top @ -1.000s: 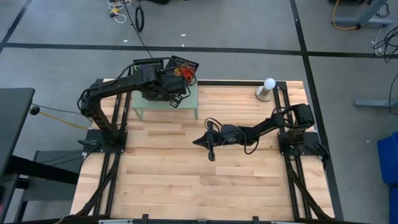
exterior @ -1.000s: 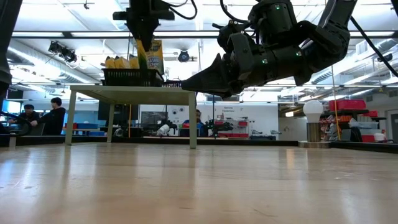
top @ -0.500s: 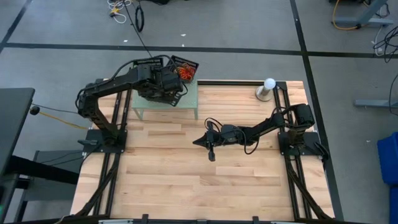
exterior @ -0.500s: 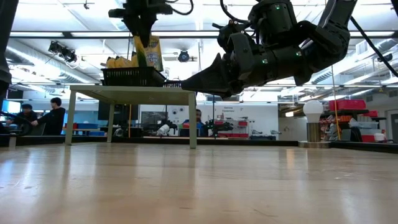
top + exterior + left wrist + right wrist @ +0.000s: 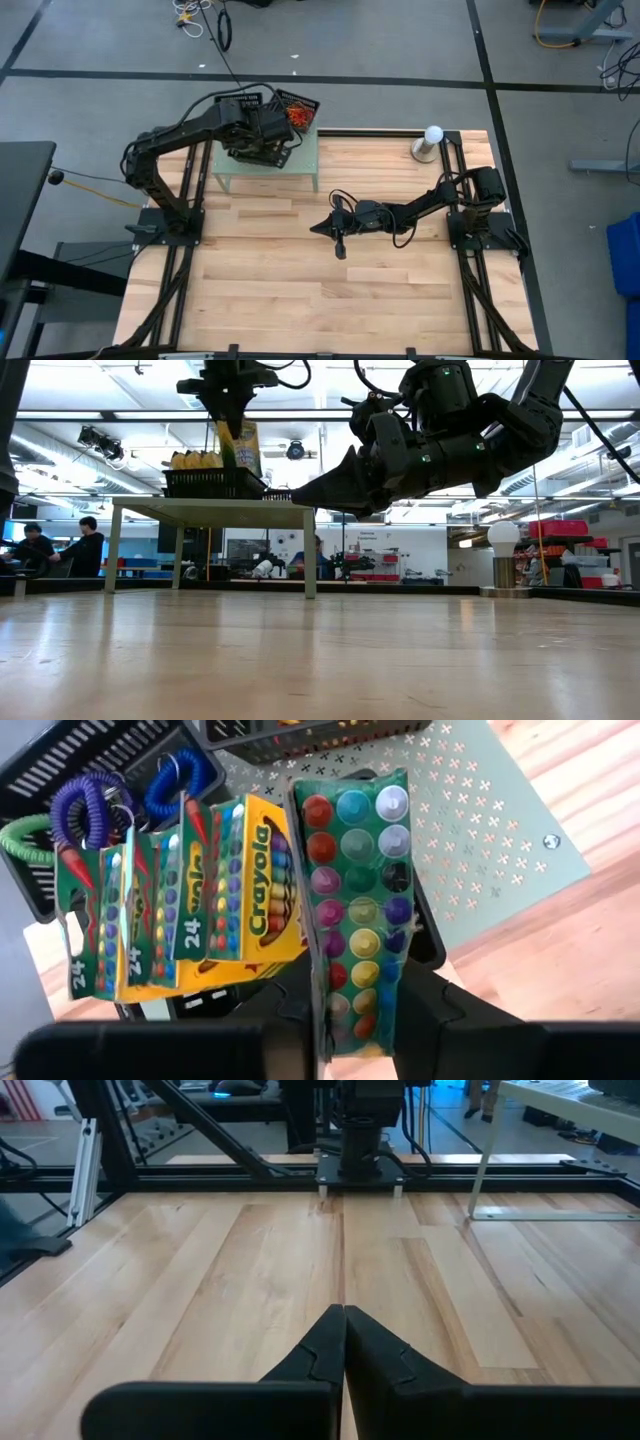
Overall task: Pick & Place Office Desk Supplies
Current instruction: Put the yellow crayon box into the bottom black bin, then return to Home Position
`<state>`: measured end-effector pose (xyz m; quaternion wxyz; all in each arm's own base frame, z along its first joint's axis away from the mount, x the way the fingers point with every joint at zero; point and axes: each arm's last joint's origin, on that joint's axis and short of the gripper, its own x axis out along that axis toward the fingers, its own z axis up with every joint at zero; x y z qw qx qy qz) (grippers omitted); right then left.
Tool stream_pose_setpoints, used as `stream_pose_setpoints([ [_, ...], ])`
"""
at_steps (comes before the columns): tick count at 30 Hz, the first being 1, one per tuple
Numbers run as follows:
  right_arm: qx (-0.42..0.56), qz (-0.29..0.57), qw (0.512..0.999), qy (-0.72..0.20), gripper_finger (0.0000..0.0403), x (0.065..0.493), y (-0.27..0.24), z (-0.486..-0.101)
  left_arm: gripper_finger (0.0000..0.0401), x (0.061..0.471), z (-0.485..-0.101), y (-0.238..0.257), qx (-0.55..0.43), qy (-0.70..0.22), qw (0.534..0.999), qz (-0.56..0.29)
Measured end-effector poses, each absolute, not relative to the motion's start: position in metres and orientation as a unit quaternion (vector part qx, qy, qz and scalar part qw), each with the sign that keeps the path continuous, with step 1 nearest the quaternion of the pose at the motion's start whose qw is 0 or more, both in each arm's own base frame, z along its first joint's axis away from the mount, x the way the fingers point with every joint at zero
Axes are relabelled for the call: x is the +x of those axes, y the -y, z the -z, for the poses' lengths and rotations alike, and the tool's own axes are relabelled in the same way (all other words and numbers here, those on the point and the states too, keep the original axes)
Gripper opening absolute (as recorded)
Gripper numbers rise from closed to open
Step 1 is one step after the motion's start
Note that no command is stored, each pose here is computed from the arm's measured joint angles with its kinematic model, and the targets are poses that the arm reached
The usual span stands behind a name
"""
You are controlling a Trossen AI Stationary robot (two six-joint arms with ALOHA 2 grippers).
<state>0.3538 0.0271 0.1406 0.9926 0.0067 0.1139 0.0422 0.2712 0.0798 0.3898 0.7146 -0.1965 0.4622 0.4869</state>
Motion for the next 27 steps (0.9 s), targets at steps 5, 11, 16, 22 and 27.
stream_pose_setpoints([
  [5,0.007,-0.043,0.993,-0.114,0.0011,0.3538,-0.0272,-0.1406,0.0119,0.2717,-0.39,-0.0796,-0.181,-0.468,0.719,-0.48],
  [11,0.007,-0.046,0.992,-0.114,0.0011,0.3538,-0.0274,-0.1406,0.0167,0.2721,-0.3909,-0.0807,-0.152,-0.467,0.724,-0.484],
  [16,0.007,-0.046,0.992,-0.114,0.0011,0.3538,-0.0273,-0.1406,0.0203,0.2718,-0.3914,-0.0815,-0.123,-0.474,0.725,-0.484],
  [22,0.007,-0.046,0.992,-0.114,0.0011,0.3538,-0.0273,-0.1406,0.022,0.2706,-0.393,-0.0834,-0.08,-0.468,0.721,-0.505],
  [27,0.007,-0.046,0.992,-0.114,0.0011,0.3538,-0.0274,-0.1406,0.0217,0.2688,-0.3935,-0.0834,-0.06,-0.478,0.718,-0.503],
])
